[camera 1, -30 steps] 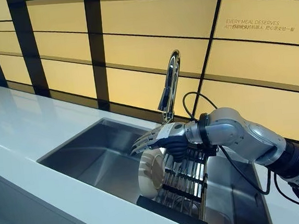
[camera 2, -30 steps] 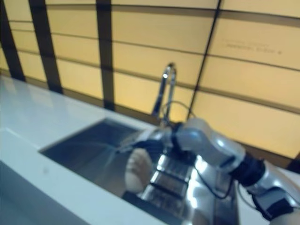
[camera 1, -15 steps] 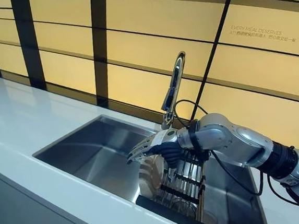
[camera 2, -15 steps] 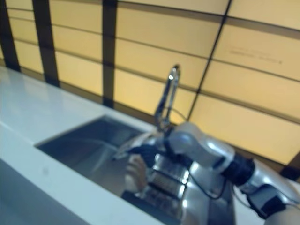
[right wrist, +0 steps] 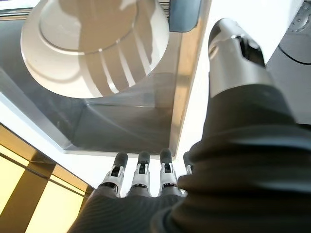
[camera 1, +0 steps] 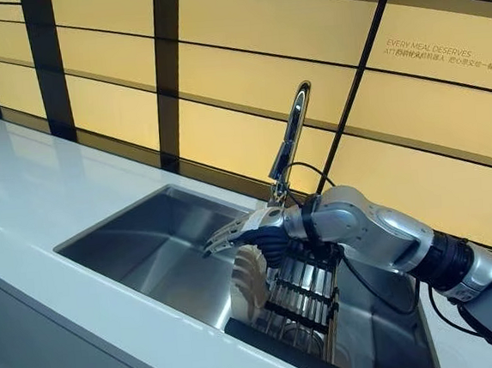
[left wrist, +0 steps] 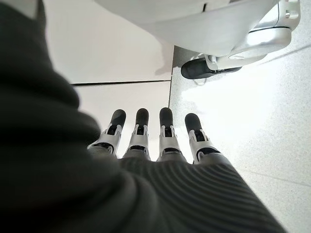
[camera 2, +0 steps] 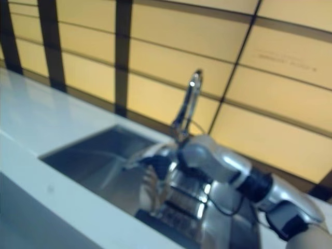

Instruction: Take plates into dishwasher

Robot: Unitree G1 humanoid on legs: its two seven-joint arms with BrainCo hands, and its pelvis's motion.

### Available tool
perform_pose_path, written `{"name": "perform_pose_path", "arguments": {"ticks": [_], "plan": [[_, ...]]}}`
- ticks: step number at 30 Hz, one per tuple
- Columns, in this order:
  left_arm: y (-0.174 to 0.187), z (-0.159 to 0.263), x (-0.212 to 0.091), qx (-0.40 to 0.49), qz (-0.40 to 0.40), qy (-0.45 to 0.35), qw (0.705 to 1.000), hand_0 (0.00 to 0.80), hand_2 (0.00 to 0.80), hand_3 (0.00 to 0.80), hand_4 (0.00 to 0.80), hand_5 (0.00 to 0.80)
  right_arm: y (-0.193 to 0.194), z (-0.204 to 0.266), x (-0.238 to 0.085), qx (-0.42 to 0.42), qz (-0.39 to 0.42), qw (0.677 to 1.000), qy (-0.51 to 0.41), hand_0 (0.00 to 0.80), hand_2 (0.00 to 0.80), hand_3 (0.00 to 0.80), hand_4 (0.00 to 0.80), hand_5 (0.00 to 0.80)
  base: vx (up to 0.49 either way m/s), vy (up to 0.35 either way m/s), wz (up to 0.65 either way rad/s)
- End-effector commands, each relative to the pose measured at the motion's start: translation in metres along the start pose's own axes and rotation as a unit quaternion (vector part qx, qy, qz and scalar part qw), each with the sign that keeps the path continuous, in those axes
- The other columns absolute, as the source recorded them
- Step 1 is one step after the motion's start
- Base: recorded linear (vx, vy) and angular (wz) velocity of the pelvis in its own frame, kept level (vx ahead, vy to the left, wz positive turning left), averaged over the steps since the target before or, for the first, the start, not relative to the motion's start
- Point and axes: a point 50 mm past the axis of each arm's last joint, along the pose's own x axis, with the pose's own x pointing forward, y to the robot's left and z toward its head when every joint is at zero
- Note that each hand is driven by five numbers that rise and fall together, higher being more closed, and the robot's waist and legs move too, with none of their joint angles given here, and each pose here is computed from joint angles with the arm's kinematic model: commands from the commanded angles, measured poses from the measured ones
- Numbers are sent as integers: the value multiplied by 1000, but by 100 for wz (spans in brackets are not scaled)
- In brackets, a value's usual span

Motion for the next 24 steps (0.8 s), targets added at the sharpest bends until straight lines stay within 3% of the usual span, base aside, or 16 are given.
{"name": "perform_pose_path", "arguments": {"ticks": [1,24], "plan": [[9,-3,1,15,11,13,1000,0,0,0,0,0,-26,1,1,-60,-17,998,18,0,0,0,0,0,0,0,0],[14,-1,1,12,18,11,1000,0,0,0,0,0,-11,-3,17,-102,50,993,23,0,0,0,0,0,0,0,0]]}}
